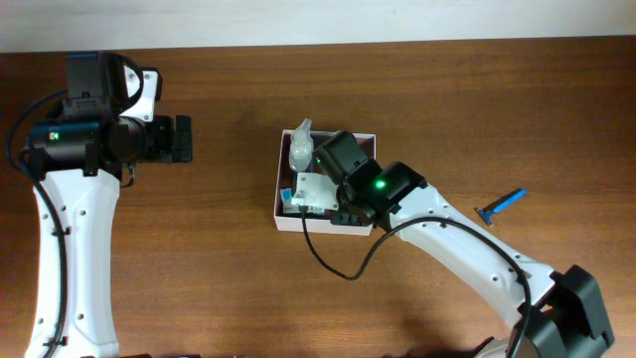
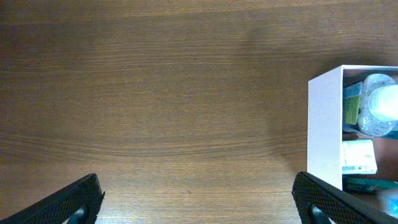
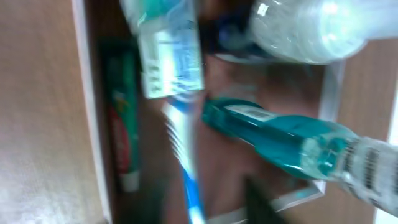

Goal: Pack container
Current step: 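Lower the toothbrush into the box with the right gripper and release, then grasp the blue razor with the right gripper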

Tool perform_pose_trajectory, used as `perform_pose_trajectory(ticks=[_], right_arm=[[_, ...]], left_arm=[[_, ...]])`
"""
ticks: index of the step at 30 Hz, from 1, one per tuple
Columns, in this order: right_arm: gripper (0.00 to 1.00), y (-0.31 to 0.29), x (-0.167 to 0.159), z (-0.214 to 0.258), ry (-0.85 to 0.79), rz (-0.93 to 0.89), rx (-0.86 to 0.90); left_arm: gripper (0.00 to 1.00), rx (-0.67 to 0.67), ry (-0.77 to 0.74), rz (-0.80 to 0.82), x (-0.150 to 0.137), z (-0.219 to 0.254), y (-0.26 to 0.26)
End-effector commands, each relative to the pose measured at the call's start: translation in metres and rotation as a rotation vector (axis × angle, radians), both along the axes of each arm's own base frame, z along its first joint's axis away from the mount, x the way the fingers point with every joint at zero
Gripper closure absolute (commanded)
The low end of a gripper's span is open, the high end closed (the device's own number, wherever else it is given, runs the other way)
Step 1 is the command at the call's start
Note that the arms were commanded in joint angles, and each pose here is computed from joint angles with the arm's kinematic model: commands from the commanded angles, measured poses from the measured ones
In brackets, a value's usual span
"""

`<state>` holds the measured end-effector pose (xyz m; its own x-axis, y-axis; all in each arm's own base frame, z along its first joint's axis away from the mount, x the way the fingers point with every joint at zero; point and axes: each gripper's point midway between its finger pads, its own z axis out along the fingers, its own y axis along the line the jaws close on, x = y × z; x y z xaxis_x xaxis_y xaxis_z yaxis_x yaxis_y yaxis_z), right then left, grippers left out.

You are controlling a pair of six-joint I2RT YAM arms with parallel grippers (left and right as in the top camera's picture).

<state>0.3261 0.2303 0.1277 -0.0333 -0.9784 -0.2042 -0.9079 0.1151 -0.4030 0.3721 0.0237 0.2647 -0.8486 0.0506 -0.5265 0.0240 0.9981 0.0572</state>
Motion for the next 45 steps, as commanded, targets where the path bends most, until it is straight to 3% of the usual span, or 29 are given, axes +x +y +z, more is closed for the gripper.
perform_pose_trajectory(ticks=[1, 2, 3, 5, 8, 10, 16, 23, 29, 39, 43, 45], right_arm=[[0.21, -0.006, 0.016, 0.017, -0.074, -0.111, 0.025], [0.06, -0.004, 0.019, 0.029, -0.088, -0.164, 0.076], [0.03, -0.002, 0.021, 0.044, -0.1, -0.227, 0.139], [0.01, -0.001, 0.024, 0.072, -0.122, -0.345, 0.258], [0.01, -0.024, 0.022, 0.118, -0.095, -0.72, 0.557], [0.01, -0.057, 0.016, 0.125, -0.052, -0.883, 0.614], [0.01, -0.216, -0.002, 0.081, 0.073, -1.608, 0.554], [0.03, -0.315, -0.02, 0.004, 0.255, -2.11, 0.519], [0.05, -0.351, -0.016, -0.037, 0.26, -2.302, 0.469], [0.07, -0.348, -0.001, -0.106, 0.389, -2.363, 0.417], [0.18, -0.347, 0.008, -0.125, 0.412, -2.359, 0.435], [0.39, -0.346, 0.01, -0.128, 0.415, -2.359, 0.445]], left_arm=[[0.0, -0.013, -0.005, 0.011, 0.001, 0.002, 0.0], [0.0, -0.013, -0.005, 0.011, 0.001, 0.002, 0.0], [0.0, -0.013, -0.005, 0.011, 0.001, 0.002, 0.0], [0.0, -0.013, -0.005, 0.011, 0.001, 0.002, 0.0], [0.0, -0.013, -0.005, 0.011, 0.001, 0.002, 0.0], [0.0, -0.013, -0.005, 0.011, 0.001, 0.002, 0.0], [0.0, -0.013, -0.005, 0.011, 0.001, 0.002, 0.0], [0.0, -0.013, -0.005, 0.011, 0.001, 0.002, 0.0], [0.0, -0.013, -0.005, 0.011, 0.001, 0.002, 0.0], [0.0, -0.013, -0.005, 0.011, 0.001, 0.002, 0.0], [0.0, -0.013, -0.005, 0.011, 0.001, 0.002, 0.0], [0.0, -0.013, -0.005, 0.011, 0.001, 0.002, 0.0]])
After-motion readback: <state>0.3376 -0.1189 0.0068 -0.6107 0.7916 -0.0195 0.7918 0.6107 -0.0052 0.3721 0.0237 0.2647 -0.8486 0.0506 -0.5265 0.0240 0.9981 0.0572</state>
